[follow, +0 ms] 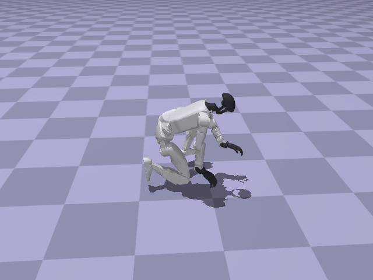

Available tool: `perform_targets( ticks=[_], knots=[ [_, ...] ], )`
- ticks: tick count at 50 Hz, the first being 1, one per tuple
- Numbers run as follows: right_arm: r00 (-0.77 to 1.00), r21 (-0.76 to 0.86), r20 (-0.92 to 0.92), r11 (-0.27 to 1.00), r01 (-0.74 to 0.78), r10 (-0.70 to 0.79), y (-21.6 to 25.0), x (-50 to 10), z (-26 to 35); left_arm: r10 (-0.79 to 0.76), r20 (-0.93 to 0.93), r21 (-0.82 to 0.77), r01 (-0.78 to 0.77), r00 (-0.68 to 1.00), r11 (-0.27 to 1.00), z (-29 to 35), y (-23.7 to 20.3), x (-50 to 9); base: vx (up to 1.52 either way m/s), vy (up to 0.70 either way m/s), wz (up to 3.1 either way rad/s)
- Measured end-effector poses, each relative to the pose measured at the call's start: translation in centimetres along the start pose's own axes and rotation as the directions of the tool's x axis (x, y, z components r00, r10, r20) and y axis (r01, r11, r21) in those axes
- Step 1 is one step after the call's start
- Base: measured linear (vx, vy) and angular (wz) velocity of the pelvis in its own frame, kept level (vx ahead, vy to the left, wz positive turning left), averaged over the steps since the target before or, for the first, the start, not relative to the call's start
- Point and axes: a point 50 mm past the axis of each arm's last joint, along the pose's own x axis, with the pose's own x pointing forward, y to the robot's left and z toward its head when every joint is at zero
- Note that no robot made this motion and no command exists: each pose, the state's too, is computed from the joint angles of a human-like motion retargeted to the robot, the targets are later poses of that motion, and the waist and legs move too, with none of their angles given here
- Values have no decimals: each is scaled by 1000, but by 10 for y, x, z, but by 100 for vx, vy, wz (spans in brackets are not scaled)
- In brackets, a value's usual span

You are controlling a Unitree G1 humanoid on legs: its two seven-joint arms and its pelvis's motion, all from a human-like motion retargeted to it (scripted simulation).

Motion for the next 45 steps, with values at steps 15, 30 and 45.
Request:
perform_targets(
  ticks=[15, 30, 45],
  knots=[
    [941, -318, -313, 948, 25, -130, -23, -9, -144, 527, -659, 548, -137, 536, 825, -272, 231, -120, 10, 1, -6],
    [719, -580, -594, 812, -72, -360, -99, -58, -289, 864, -416, 902, -6, -285, 432, -277, 363, -321, 9, 0, -2],
    [949, -244, -304, 970, 7, -83, -14, -8, -124, 182, -863, 235, 54, 471, 971, -270, 130, -188, -6, -11, 39]
  ],
)
